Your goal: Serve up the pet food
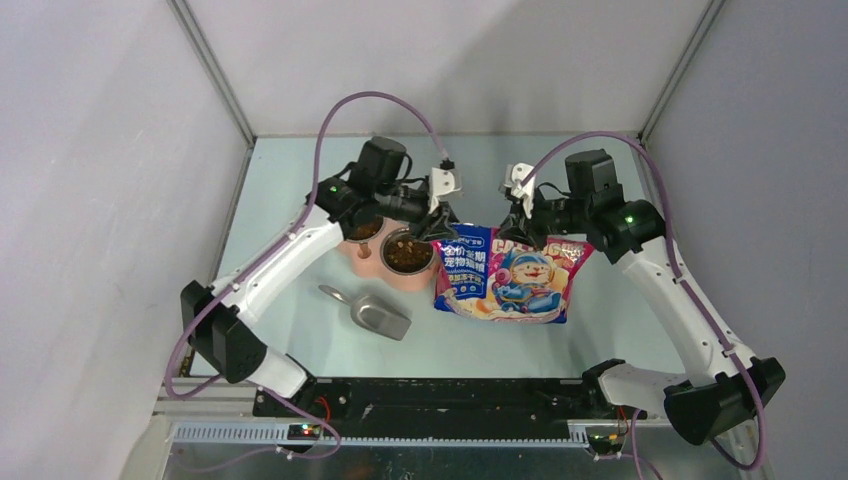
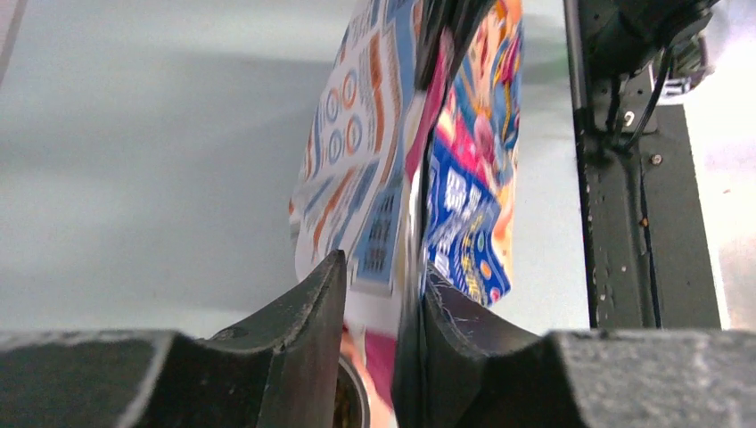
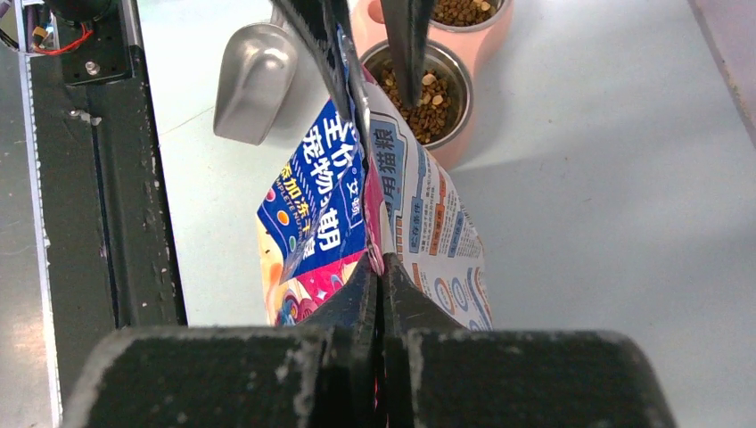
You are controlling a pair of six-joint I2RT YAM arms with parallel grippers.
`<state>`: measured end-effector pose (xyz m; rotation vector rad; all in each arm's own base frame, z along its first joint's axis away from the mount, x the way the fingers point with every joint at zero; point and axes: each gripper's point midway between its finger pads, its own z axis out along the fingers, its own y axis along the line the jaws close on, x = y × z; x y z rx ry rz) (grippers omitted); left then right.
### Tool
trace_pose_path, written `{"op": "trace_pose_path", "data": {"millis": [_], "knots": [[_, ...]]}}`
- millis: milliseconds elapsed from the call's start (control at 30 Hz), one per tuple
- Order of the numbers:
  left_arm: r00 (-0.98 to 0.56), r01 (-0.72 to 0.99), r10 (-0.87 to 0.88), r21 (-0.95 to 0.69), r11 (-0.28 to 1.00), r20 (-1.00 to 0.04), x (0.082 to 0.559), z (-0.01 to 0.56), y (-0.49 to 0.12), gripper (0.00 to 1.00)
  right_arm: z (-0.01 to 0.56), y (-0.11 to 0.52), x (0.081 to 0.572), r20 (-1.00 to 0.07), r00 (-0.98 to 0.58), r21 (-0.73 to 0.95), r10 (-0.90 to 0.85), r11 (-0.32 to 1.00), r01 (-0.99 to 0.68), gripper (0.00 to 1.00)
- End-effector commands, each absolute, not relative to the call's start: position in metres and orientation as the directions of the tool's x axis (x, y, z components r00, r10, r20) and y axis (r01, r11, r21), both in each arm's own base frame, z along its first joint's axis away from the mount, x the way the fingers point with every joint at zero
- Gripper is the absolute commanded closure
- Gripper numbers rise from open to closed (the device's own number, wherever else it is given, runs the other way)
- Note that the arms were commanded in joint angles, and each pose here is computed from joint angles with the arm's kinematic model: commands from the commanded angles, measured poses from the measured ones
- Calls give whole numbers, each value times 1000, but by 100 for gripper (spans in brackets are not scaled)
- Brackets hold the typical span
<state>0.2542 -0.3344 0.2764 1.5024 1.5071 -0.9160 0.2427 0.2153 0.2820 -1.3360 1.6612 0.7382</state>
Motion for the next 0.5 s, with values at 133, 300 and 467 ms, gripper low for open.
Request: {"op": "trace_pose_path", "data": {"millis": [133, 300, 467], "knots": [[47, 997, 494, 67, 24, -868, 245, 265, -294, 84, 297, 223, 244, -903, 12, -119, -431, 224, -967, 81], [34, 998, 482, 51, 24, -876, 245, 266, -298, 99, 289, 236, 243, -892, 22, -122, -451, 194, -973, 69], [22, 998, 467, 46, 40, -884, 246, 274, -298, 100, 284, 242, 245, -884, 38, -138, -467, 182, -974, 77]]}}
